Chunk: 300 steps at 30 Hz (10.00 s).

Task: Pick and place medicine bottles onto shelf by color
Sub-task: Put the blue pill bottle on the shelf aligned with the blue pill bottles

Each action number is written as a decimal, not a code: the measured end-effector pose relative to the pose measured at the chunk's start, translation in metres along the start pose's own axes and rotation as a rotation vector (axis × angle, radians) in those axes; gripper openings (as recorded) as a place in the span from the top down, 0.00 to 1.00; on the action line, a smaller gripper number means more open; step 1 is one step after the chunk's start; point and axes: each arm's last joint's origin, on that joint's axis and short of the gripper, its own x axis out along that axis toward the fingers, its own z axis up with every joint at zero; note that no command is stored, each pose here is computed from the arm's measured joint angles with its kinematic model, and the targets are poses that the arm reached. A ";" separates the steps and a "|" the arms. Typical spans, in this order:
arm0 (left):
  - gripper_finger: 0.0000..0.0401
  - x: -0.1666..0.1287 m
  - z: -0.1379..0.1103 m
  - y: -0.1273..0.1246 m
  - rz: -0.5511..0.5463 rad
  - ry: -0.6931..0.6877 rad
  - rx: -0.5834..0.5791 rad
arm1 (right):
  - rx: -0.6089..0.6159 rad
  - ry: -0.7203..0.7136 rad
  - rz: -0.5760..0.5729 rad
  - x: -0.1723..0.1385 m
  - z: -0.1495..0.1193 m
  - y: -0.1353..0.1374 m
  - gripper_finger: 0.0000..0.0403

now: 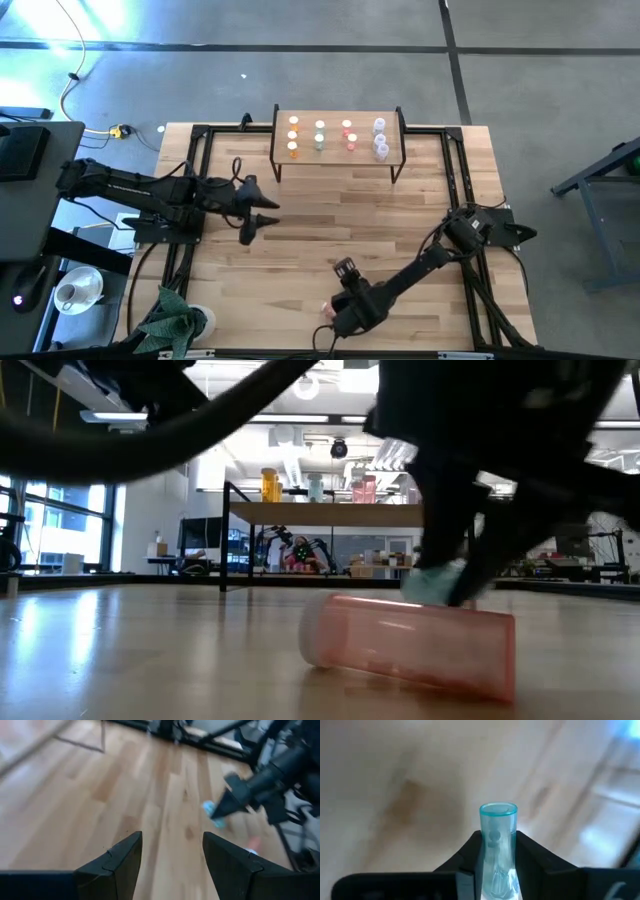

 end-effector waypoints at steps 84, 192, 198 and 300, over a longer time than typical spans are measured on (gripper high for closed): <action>0.50 0.022 0.017 0.051 -0.607 0.158 -0.346 | -0.621 0.152 -0.835 -0.031 0.059 -0.140 0.81; 0.76 0.006 0.034 0.100 -0.459 -0.107 -0.141 | 0.006 0.000 -0.958 -0.089 0.045 -0.250 0.53; 0.76 0.005 0.034 0.104 -0.442 -0.124 -0.101 | 0.215 -0.068 -0.988 -0.117 0.027 -0.286 0.53; 0.76 0.028 0.024 -0.003 -0.547 -0.210 0.430 | 0.439 -0.830 0.229 -0.125 -0.027 -0.284 0.53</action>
